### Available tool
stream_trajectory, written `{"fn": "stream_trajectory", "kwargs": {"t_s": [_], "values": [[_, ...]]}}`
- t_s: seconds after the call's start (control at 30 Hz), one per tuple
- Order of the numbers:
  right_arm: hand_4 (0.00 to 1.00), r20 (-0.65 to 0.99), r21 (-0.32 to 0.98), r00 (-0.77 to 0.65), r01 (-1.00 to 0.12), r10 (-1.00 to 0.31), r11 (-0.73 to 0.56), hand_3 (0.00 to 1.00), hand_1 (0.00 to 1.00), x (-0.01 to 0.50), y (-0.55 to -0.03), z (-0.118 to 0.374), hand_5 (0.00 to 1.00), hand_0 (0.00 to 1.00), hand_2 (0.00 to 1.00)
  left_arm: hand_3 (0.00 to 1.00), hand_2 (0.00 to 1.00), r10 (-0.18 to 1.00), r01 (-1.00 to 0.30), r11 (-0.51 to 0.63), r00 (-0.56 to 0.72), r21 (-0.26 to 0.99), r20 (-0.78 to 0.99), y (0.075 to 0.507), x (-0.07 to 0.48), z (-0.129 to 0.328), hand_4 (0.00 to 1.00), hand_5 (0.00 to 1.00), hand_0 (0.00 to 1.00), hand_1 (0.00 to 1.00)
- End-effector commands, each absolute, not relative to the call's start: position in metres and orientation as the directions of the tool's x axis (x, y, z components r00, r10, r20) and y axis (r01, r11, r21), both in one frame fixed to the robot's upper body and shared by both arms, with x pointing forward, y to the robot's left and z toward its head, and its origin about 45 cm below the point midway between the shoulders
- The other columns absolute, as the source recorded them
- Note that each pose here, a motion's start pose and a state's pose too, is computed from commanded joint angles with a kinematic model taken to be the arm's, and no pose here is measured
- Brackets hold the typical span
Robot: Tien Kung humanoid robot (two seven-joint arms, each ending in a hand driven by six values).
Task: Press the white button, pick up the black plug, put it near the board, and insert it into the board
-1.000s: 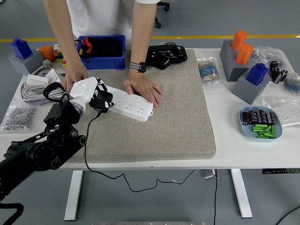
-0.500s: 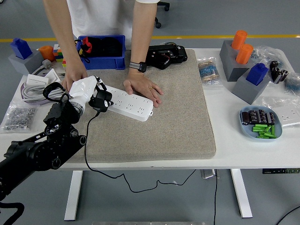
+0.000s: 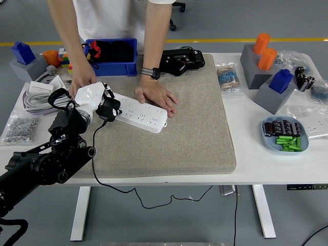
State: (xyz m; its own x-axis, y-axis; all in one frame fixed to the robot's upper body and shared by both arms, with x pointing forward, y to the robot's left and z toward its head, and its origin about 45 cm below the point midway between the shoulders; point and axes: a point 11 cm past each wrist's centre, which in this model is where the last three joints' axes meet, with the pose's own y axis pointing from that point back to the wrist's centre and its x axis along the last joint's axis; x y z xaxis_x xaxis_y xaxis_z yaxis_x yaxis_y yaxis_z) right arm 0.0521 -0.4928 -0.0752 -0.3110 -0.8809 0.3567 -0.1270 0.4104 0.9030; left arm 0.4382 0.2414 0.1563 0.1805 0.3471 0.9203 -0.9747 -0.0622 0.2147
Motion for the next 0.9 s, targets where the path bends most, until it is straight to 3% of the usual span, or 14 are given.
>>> {"fn": "stream_trajectory", "kwargs": {"t_s": [0.5,0.53,0.7,0.73,0.9], "values": [[0.659,0.361,0.903,-0.305,-0.122,-0.881,0.413,0.605,0.622,0.05,-0.494,-0.075,0.355,0.708,0.64,0.357,0.259,0.329,-0.973,-0.051,0.198,0.226,0.923,0.239,0.437,0.154,0.835,0.079,0.319,0.248],[0.659,0.362,0.903,-0.304,-0.122,-0.881,0.413,0.605,0.623,0.05,-0.494,-0.075,0.356,0.708,0.64,0.587,0.529,0.329,-0.973,-0.046,0.197,0.224,0.924,0.238,0.437,0.155,0.868,0.055,0.393,0.557],[0.659,0.36,0.902,-0.305,-0.127,-0.882,0.412,0.605,0.623,0.052,-0.494,-0.075,0.356,0.708,0.64,0.587,0.529,0.337,-0.98,-0.008,0.186,0.2,0.923,0.233,0.438,0.159,0.868,0.055,0.393,0.557],[0.66,0.359,0.902,-0.305,-0.127,-0.882,0.412,0.605,0.623,0.052,-0.493,-0.075,0.355,0.708,0.64,0.9,0.94,0.341,-0.981,-0.001,0.183,0.195,0.922,0.232,0.438,0.16,0.998,0.375,0.9,0.962],[0.66,0.36,0.902,-0.306,-0.125,-0.881,0.412,0.605,0.623,0.051,-0.494,-0.075,0.355,0.708,0.64,0.9,0.94,0.373,-0.985,0.032,0.17,0.17,0.912,0.227,0.437,0.162,0.998,0.375,0.9,0.962]]}}
